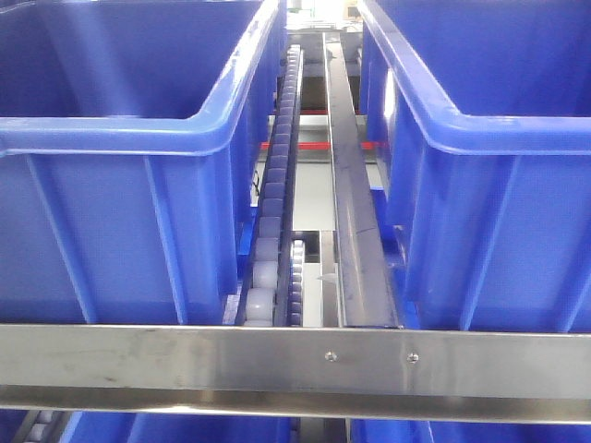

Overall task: Pick and sort blue part to right shelf
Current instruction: 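Lower the knobbed block into the bin and open the left gripper, then lower the rectangular block into the bin and open the right gripper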

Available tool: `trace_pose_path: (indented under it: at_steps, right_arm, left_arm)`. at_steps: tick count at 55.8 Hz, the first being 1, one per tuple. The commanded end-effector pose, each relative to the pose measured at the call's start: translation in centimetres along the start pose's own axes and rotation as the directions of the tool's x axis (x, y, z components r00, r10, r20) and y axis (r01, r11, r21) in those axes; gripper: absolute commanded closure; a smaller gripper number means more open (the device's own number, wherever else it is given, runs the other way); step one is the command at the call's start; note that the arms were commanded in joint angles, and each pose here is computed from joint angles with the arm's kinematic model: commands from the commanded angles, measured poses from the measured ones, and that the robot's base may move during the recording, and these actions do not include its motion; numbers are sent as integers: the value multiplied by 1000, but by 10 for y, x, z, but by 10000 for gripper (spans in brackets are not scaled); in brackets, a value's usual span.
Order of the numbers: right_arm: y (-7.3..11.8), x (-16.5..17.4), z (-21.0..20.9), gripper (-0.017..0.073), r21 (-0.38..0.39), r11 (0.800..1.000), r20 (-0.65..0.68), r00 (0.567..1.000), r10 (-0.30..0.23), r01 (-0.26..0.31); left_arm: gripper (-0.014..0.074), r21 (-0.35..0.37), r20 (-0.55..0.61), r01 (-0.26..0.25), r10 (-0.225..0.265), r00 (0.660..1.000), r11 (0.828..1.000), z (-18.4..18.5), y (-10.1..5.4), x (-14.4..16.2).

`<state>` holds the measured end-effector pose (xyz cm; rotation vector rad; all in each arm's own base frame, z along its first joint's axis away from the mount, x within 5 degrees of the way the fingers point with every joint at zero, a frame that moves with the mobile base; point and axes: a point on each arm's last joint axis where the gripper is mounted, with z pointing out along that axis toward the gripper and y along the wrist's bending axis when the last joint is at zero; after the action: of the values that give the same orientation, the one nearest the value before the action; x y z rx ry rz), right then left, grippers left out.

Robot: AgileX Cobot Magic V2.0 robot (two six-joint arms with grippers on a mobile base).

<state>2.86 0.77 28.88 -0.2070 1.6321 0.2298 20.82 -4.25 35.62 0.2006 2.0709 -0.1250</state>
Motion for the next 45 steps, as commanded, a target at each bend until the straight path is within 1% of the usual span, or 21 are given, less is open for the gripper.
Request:
trace_pose_path:
  at_steps: [1, 5, 15, 17, 19, 21, 28, 31, 34, 38, 41, 42, 45]
  right_arm:
    - [0, -17, -1, 407, 3, 1000, 93, 996, -15, 15]
    - [0, -16, -1, 407, 3, 1000, 83, 996, -15, 15]
    - [0, -17, -1, 407, 3, 1000, 71, 997, -12, 12]
    - [0, -19, 0, 407, 3, 1000, 62, 998, -2, 2]
    - [0, -22, 2, 407, 3, 1000, 47, 999, 17, -17]
    - [0, -29, 6, 407, 3, 999, 20, 998, 52, -52]
    - [0, -56, 24, 407, 24, 995, -61, 993, 100, -98]
    - [-1, -70, 36, 407, 45, 992, -105, 987, 118, -114]
    - [-2, -84, 50, 407, 77, 987, -156, 976, 151, -141]
    - [-6, -101, 73, 407, 141, 976, -232, 953, 192, -163]
    - [-9, -109, 93, 407, 190, 970, -296, 934, 202, -150]
    - [-11, -112, 101, 407, 208, 969, -322, 927, 194, -131]
    - [-14, -115, 123, 407, 241, 965, -391, 900, 192, -101]
  left_arm:
    - [263, 6, 187, 5, -6, 982, 1000, -27, 0, 1]
    - [318, 6, 222, 5, -6, 975, 1000, -41, 0, 15]
    - [461, 7, 251, 5, -7, 968, 1000, -61, 0, 50]
    - [474, 7, 259, 5, -7, 966, 1000, -64, 0, 54]
    - [469, 7, 271, 5, -7, 962, 1000, -68, 0, 58]
    - [469, 7, 281, 5, -7, 960, 1000, -71, 0, 61]
    - [469, 7, 300, 5, -7, 954, 1000, -78, 0, 66]
    - [469, 7, 304, 5, -7, 953, 1000, -79, 0, 66]
    - [469, 7, 304, 5, -7, 953, 1000, -79, 0, 66]
    - [469, 7, 304, 5, -7, 953, 1000, -79, 0, 66]
    - [469, 7, 304, 5, -7, 953, 1000, -79, 0, 66]
    - [470, 7, 304, 5, -7, 953, 1000, -79, 0, 66]
    - [470, 7, 304, 5, -7, 953, 1000, -79, 0, 66]
